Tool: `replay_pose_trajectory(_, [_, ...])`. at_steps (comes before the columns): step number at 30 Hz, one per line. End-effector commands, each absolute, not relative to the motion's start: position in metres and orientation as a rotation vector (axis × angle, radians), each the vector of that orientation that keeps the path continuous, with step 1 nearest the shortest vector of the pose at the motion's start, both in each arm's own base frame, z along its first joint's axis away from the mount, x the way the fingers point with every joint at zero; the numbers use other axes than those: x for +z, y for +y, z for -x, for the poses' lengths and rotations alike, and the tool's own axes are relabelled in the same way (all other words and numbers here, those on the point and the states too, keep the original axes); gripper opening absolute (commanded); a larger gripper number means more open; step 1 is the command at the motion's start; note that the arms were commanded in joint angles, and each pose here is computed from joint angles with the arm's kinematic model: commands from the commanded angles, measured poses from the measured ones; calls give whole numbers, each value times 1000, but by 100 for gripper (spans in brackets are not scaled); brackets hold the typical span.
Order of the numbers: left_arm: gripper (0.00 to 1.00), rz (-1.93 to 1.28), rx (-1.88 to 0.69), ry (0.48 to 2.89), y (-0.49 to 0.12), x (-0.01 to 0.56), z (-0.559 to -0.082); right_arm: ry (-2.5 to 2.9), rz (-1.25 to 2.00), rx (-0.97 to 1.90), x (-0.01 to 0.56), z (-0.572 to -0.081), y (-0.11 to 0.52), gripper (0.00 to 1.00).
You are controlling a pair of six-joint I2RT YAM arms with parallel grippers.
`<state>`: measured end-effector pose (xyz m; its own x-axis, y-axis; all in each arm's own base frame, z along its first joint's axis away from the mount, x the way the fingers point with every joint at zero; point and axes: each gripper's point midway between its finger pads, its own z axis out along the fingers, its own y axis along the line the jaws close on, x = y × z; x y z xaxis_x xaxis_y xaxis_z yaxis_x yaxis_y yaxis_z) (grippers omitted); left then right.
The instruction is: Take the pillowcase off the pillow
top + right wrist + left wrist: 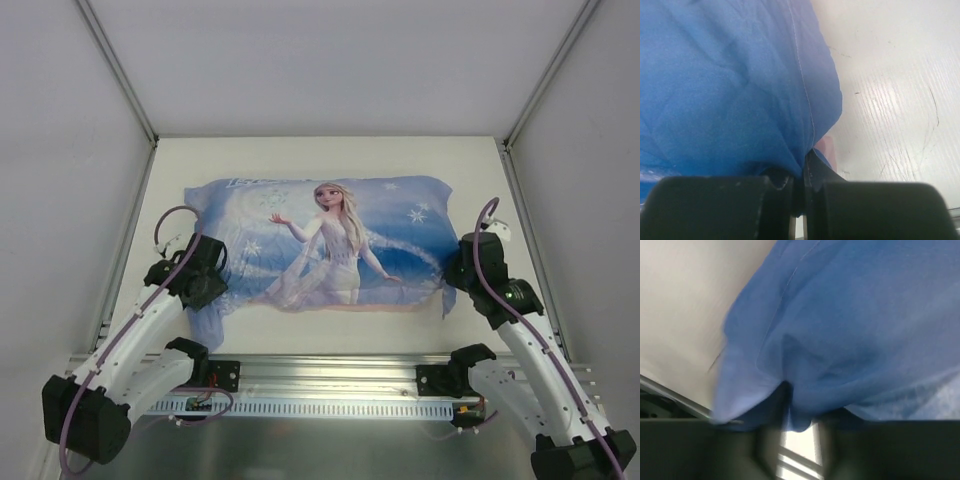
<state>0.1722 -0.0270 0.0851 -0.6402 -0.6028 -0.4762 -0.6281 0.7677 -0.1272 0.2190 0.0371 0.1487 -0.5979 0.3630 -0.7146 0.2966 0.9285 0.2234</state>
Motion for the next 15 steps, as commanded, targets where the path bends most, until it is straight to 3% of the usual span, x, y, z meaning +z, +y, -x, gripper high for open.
replay_pose_trajectory(1, [16,1007,106,2452,-26,75,-178,2219,-432,188,164,-230,47,4])
replay_pose_trajectory(2, [0,977,91,2461,-29,77,-182,2229,-423,193,162,-229,49,16])
replay_pose_trajectory(5, [0,917,41,2440,-34,97,-195,2247,-367,237,158,-225,56,55])
replay_pose_trajectory(6, [0,874,3,2409,-34,110,-198,2258,-343,272,157,-222,61,74])
replay_pose_trajectory(8, [0,834,-78,2323,-37,142,-207,2269,-305,289,153,-218,64,87])
replay_pose_trajectory(12, [0,745,-206,2141,-36,208,-212,2312,-272,357,136,-207,74,90])
replay_pose_trajectory(15, [0,704,-249,2117,-40,225,-212,2347,-275,417,121,-201,83,88])
